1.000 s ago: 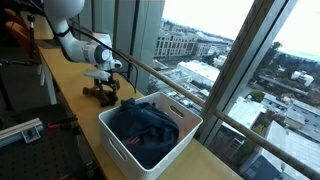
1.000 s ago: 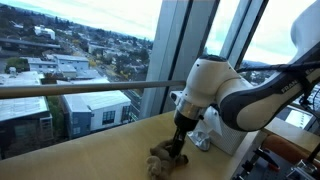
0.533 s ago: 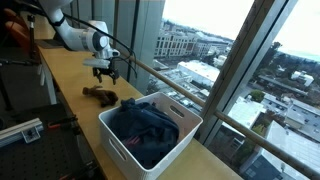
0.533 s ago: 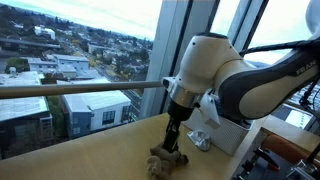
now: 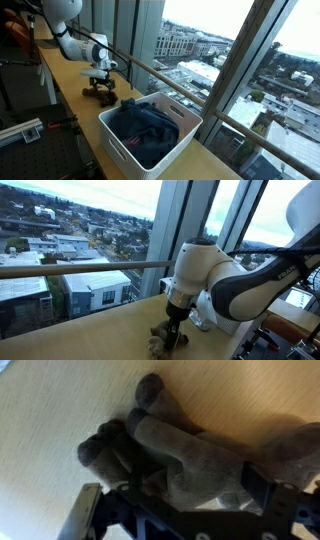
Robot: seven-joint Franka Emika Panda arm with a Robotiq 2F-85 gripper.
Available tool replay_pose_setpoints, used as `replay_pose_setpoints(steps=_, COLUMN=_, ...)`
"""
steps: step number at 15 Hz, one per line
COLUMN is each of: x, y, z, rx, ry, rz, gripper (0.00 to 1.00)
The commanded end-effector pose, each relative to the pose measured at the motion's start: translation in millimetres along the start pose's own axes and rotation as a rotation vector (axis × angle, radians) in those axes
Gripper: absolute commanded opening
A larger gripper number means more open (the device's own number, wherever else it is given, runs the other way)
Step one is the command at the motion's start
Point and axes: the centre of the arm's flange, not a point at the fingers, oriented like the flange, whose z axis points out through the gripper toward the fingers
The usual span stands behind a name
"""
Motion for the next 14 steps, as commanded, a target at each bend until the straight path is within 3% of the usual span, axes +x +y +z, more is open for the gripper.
replay_pose_setpoints(steps=1, x=3, y=7, z=27, rx=0.043, ry=-0.020, rz=0.023, gripper=1.00)
replay_pose_setpoints(steps=3, x=0, y=11, z=42, rx=0.061, ry=-0.030, rz=0.032, gripper=1.00)
replay_pose_setpoints(steps=5, x=-2, y=13, z=54, rx=0.077, ry=-0.034, rz=0.036, gripper=0.74)
replay_pose_setpoints(steps=14, x=-8, y=31, z=43, rx=0.085, ry=-0.006, rz=0.049, gripper=0.08)
